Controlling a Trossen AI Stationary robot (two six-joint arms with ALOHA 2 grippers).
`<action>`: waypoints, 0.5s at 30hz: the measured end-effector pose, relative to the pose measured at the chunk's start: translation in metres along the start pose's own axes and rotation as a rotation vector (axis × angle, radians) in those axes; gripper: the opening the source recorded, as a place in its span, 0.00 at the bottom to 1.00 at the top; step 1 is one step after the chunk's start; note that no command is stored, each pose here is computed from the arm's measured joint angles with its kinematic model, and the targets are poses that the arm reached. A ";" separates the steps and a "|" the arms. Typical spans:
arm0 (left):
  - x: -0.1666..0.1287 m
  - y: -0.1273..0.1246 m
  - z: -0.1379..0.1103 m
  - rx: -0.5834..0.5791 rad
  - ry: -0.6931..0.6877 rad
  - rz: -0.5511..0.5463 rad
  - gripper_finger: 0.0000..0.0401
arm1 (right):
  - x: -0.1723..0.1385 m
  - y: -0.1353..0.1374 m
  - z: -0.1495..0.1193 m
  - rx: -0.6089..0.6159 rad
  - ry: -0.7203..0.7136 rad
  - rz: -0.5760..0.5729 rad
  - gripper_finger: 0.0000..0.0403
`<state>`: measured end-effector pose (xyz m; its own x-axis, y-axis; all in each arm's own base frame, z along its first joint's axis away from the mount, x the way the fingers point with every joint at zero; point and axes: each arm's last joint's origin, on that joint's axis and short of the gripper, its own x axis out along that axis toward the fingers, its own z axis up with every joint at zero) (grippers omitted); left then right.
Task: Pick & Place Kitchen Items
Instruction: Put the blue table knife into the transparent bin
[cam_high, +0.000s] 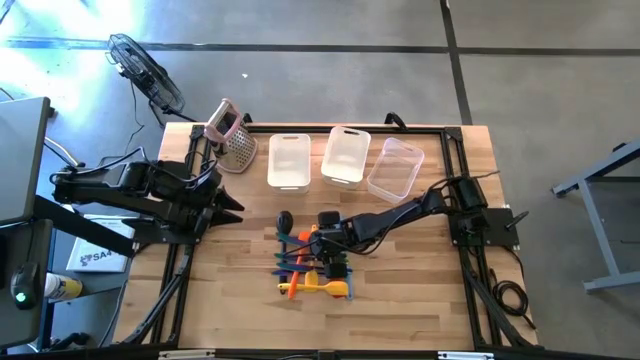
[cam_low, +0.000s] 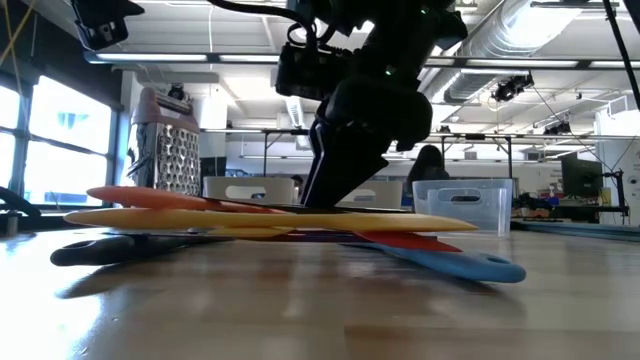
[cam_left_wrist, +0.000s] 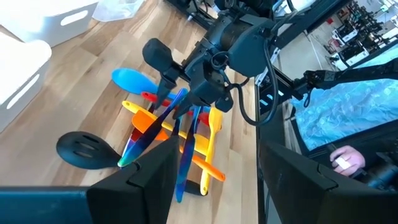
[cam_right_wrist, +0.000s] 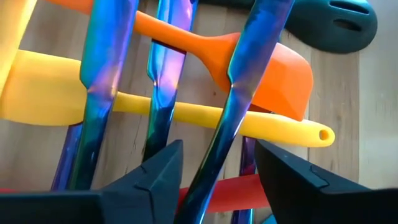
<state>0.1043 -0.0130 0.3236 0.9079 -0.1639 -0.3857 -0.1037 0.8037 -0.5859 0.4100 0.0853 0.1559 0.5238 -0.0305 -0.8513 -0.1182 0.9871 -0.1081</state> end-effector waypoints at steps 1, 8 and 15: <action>0.000 0.000 0.000 0.000 0.000 0.000 0.54 | 0.000 0.000 0.000 0.000 0.000 0.005 0.45; 0.000 0.000 0.000 0.000 -0.002 0.002 0.54 | 0.000 0.001 0.000 -0.003 0.002 0.019 0.37; 0.000 0.000 0.000 0.000 -0.002 0.001 0.54 | 0.000 0.001 0.000 -0.004 0.003 0.035 0.33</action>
<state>0.1044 -0.0129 0.3236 0.9086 -0.1616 -0.3851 -0.1051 0.8039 -0.5854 0.4098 0.0858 0.1557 0.5168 0.0039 -0.8561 -0.1396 0.9870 -0.0798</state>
